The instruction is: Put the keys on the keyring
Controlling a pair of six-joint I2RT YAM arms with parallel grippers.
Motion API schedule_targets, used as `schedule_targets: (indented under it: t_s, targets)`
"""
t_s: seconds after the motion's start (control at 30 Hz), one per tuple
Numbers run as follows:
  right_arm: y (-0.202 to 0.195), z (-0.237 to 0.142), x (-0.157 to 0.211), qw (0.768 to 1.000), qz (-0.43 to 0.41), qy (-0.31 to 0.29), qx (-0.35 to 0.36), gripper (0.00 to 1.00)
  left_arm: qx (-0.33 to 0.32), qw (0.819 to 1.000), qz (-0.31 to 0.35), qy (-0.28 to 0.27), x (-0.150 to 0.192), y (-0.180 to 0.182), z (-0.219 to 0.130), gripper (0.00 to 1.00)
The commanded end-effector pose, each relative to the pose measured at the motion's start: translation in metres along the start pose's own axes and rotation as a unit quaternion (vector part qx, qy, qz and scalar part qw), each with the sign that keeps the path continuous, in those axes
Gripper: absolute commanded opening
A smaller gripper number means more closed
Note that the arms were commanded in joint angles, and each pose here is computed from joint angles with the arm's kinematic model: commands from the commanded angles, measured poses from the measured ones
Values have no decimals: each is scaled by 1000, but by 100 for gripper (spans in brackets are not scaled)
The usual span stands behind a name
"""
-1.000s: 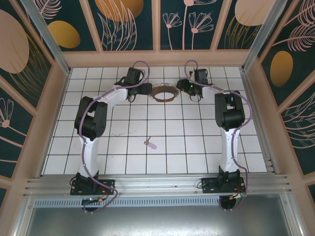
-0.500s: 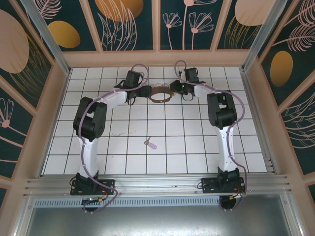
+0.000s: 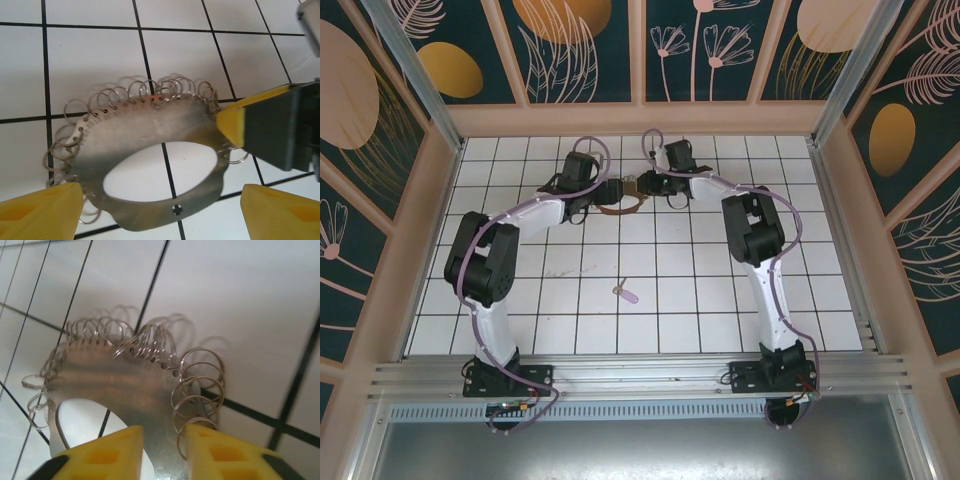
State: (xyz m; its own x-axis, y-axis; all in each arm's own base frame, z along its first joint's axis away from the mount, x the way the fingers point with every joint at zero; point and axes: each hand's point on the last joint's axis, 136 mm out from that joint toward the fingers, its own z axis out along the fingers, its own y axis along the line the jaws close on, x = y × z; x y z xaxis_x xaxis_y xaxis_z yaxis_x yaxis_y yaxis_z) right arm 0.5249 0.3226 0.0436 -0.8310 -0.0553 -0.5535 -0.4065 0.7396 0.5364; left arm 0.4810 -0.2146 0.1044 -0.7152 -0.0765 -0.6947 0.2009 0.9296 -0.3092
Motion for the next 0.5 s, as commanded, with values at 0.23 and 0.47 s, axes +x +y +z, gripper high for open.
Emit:
schedule_targets:
  t_s: [0.23,0.47]
  targets:
    - [-3,-68,-37,996,21,-85,21,63,43,999,23,11,15,-25,-19,81]
    - [-15,-127,-23,988,33,-131,78,91,38,994,89,43,34,-48,-8,80]
